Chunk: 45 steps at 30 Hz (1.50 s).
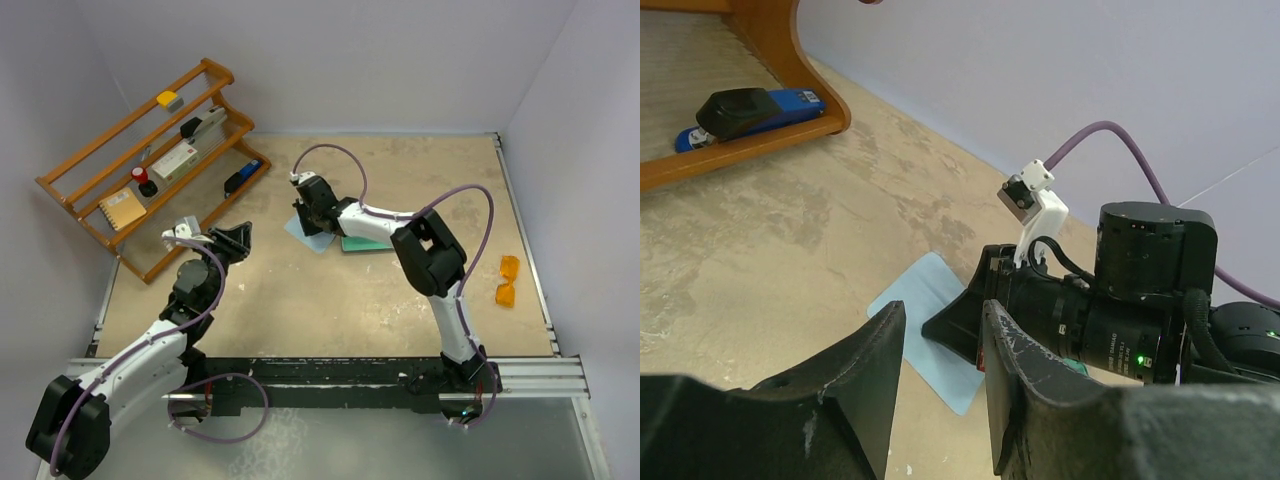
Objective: Organize the sunglasses
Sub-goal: Move the glasses cleaning cloth to the center of the board.
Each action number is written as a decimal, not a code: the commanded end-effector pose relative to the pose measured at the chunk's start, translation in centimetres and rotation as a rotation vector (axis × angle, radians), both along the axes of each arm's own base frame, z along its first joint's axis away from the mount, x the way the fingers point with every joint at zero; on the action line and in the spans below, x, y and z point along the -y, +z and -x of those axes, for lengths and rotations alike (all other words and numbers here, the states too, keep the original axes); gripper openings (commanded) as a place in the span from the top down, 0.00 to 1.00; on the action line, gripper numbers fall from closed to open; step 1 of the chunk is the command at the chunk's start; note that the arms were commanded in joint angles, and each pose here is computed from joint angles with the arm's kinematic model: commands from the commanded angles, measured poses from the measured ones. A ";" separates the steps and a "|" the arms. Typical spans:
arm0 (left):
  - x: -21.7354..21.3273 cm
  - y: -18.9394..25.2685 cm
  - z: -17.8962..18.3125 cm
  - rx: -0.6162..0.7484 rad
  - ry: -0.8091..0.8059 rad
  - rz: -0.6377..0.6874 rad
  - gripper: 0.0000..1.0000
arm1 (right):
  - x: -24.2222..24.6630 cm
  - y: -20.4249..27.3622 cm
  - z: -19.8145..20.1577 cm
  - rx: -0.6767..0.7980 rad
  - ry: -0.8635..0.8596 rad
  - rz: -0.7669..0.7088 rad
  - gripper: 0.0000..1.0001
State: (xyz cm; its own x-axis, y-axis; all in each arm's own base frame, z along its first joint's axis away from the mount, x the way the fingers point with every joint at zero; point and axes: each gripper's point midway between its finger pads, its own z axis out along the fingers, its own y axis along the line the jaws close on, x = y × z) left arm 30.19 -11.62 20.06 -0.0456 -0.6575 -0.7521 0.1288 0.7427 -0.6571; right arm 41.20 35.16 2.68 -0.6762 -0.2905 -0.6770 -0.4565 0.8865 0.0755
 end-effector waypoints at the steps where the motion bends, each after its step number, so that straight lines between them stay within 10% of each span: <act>1: -0.2 1.8 0.0 0.054 0.004 0.021 0.65 | 0.3 0.4 0.2 0.016 -0.005 0.005 1.00; 45: -0.6 2.5 -0.1 0.069 0.010 0.037 0.65 | 0.4 -5.6 25.2 -0.288 0.239 0.003 1.00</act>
